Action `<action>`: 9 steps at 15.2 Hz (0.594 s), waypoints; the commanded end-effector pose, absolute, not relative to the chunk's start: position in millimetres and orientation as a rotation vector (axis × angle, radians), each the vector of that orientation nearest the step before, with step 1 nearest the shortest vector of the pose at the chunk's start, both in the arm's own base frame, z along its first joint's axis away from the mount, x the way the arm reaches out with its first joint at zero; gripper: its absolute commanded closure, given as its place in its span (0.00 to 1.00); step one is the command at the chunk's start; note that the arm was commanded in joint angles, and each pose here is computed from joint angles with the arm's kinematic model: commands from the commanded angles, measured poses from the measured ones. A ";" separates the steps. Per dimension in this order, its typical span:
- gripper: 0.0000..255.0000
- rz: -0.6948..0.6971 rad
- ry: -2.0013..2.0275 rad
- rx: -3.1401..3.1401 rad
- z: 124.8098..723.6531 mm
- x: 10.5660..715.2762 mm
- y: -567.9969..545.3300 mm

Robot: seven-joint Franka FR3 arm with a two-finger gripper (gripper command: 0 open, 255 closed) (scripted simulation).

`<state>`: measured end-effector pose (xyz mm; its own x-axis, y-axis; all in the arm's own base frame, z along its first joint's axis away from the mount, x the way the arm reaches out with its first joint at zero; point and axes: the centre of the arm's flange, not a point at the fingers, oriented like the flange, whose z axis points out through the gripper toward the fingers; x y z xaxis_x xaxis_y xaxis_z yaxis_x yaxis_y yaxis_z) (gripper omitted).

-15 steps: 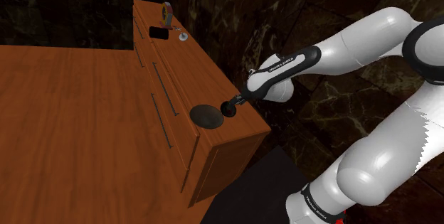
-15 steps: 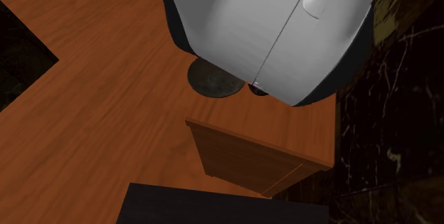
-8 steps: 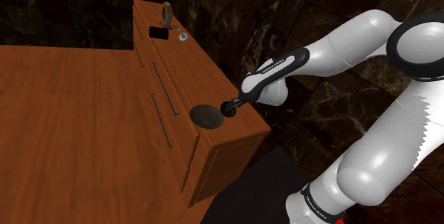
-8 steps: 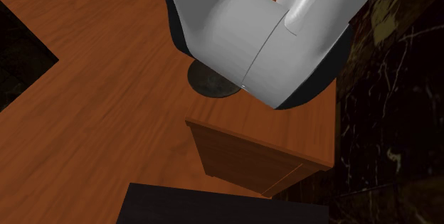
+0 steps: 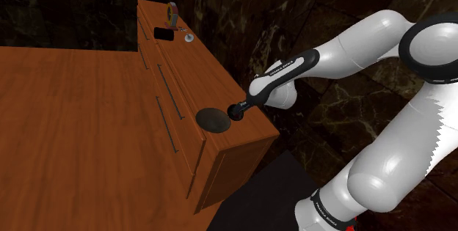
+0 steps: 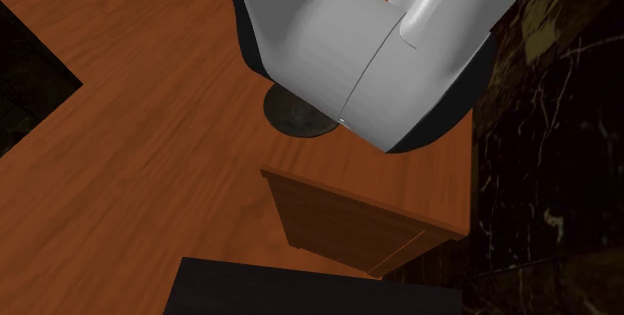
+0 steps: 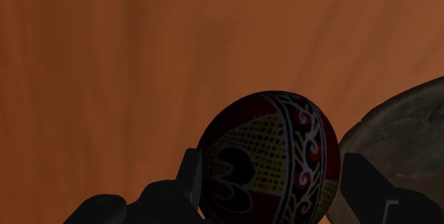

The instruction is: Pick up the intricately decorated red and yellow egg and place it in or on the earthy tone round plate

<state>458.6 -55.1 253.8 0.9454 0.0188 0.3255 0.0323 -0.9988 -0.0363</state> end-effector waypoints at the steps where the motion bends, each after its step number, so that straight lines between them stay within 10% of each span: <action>1: 1.00 -0.507 -0.039 -3.058 252.8 458.3 -55.2; 9: 1.00 -0.507 -0.039 -3.058 268.6 458.1 -55.3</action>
